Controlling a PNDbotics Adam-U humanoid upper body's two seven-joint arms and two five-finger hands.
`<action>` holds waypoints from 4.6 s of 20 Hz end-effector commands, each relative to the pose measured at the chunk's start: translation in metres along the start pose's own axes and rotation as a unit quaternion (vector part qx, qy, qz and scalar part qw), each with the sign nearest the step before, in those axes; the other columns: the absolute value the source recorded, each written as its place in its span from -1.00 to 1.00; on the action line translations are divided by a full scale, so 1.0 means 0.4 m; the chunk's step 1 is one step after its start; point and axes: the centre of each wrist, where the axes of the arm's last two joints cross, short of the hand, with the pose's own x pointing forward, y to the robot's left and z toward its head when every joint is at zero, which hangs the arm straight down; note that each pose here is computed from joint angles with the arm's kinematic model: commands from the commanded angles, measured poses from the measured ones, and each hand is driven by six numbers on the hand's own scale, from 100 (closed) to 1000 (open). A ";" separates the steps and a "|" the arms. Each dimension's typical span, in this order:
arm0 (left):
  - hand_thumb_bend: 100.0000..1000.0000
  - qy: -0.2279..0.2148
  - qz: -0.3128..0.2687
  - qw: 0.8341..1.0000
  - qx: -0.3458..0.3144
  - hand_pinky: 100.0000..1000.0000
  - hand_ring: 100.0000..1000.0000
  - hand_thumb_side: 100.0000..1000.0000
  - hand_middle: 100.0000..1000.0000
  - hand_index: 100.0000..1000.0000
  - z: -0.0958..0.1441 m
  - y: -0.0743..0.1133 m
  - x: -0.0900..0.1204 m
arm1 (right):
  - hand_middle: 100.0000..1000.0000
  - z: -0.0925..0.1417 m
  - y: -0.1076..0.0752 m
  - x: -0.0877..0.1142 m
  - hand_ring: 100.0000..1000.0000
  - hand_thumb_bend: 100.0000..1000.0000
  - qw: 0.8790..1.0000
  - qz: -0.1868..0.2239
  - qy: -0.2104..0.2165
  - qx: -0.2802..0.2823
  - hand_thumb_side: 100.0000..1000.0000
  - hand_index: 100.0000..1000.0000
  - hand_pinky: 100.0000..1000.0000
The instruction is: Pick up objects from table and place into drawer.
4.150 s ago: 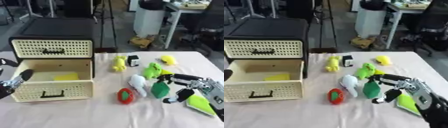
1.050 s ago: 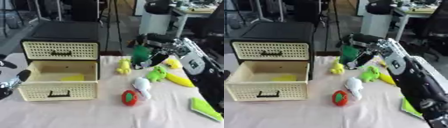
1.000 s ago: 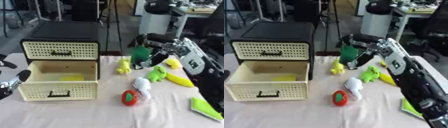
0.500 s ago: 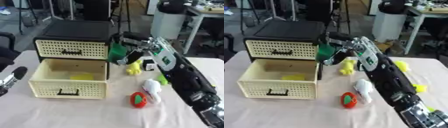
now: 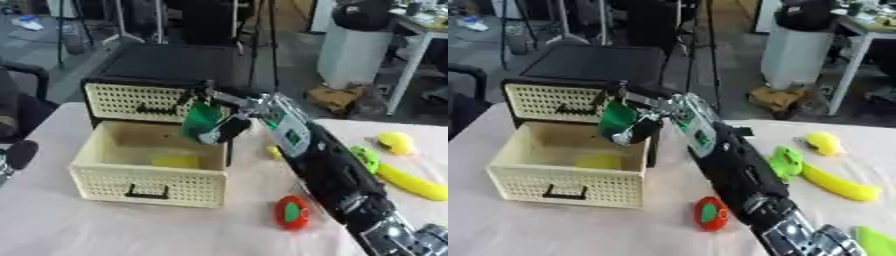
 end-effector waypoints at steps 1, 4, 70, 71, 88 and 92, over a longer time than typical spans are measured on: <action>0.17 -0.014 -0.006 1.000 0.010 -1.00 -1.00 1.00 -1.00 0.37 -0.004 0.021 0.013 | 0.64 -0.016 -0.029 0.014 0.41 -0.50 1.000 0.016 -0.013 -0.020 -0.61 0.69 0.14; 0.17 -0.015 -0.007 1.000 0.009 -1.00 -1.00 1.00 -1.00 0.37 -0.005 0.021 0.013 | 0.66 -0.026 -0.019 0.023 0.59 -0.26 0.999 0.017 -0.024 -0.021 -0.39 0.69 0.29; -0.10 0.068 -0.043 0.922 -0.379 0.46 0.63 1.00 0.77 0.81 -0.093 -0.315 -0.144 | 0.54 0.349 -0.034 -0.006 0.39 -1.00 0.977 -0.026 0.078 -0.199 -0.06 0.68 0.18; -0.10 0.073 -0.047 0.924 -0.372 0.46 0.63 1.00 0.77 0.81 -0.097 -0.312 -0.149 | 0.54 0.348 -0.034 -0.006 0.39 -1.00 0.977 -0.026 0.077 -0.199 -0.06 0.68 0.18; -0.14 0.138 -0.099 0.944 -0.284 0.48 0.63 1.00 0.74 0.80 -0.185 -0.328 -0.198 | 0.54 0.335 -0.030 0.004 0.38 -1.00 0.978 -0.028 0.065 -0.195 -0.05 0.68 0.18; -0.14 0.141 -0.105 0.947 -0.268 0.47 0.62 1.00 0.73 0.78 -0.197 -0.333 -0.197 | 0.54 0.331 -0.031 0.007 0.38 -1.00 0.979 -0.028 0.061 -0.195 -0.05 0.68 0.18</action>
